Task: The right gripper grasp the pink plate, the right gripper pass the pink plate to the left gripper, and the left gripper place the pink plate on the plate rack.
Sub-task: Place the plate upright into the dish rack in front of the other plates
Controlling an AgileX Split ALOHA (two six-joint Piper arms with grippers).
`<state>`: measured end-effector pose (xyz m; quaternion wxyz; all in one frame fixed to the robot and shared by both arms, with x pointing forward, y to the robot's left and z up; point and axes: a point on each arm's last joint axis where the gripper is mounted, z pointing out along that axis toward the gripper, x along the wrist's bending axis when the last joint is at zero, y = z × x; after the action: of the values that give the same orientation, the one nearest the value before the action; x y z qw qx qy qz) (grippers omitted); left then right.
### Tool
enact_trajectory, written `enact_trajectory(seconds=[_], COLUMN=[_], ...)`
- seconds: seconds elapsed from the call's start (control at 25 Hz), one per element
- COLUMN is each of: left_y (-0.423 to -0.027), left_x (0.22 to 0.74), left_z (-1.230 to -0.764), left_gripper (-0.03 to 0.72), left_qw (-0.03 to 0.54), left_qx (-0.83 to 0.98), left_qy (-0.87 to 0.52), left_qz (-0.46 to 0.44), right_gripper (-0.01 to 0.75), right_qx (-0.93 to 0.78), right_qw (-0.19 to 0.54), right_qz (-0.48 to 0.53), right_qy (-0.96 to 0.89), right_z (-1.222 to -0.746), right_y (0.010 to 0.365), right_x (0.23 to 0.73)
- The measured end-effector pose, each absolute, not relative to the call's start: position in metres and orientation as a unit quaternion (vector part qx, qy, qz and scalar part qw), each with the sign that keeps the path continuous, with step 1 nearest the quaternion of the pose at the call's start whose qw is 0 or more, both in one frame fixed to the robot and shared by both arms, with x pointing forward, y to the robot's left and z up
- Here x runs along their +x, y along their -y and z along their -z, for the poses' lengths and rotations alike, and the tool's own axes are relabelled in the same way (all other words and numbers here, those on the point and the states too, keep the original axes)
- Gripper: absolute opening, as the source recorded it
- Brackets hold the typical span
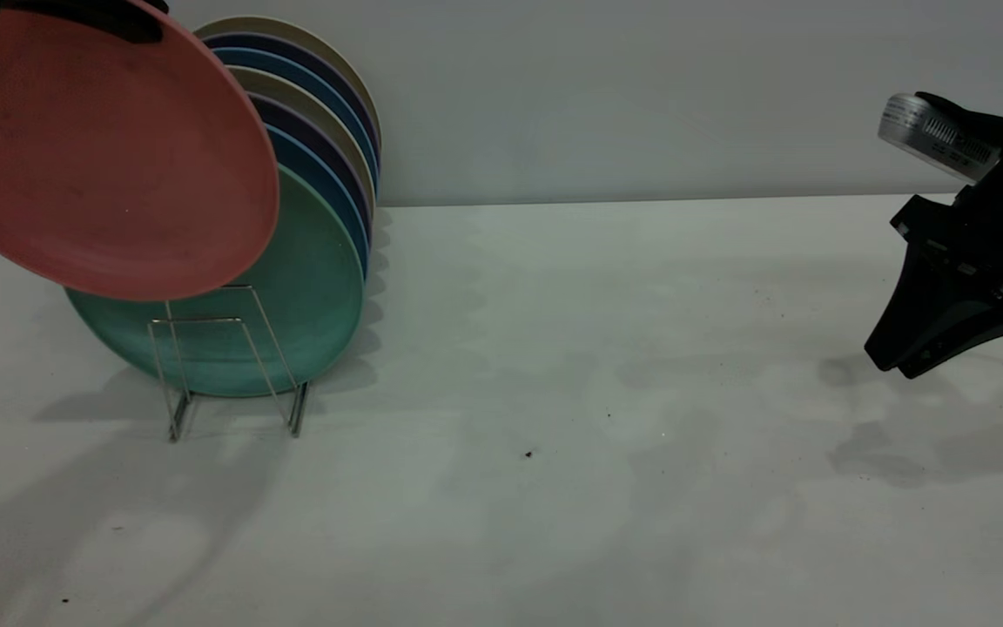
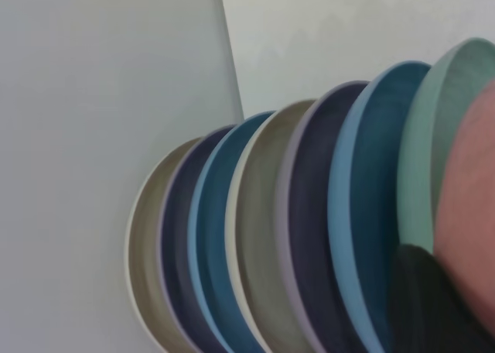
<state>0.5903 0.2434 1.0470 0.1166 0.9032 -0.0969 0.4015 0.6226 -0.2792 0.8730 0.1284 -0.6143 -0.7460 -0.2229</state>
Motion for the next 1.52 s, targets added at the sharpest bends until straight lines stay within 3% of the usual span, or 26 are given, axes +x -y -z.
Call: enact_trajectory(seconds=[1.24, 1.36, 1.52], left_y=[-0.239, -0.238, -0.237], left_x=[0.607, 0.606, 0.604], left_z=[-0.995, -0.994, -0.993], left_gripper=[0.064, 0.115, 0.250], left_qw=[0.141, 0.146, 0.151], left_qx=[0.931, 0.934, 0.936], left_qy=[0.070, 0.073, 0.077], left_qz=[-0.329, -0.319, -0.307], right_gripper=[0.226, 0.226, 0.226], right_qx=[-0.615, -0.615, -0.615], right_qw=[0.124, 0.124, 0.124], right_qz=[0.223, 0.223, 0.223], right_qy=[0.746, 0.746, 0.746], right_z=[-0.873, -0.873, -0.873], right_y=[0.280, 0.280, 0.280], right_x=[0.623, 0.623, 0.623])
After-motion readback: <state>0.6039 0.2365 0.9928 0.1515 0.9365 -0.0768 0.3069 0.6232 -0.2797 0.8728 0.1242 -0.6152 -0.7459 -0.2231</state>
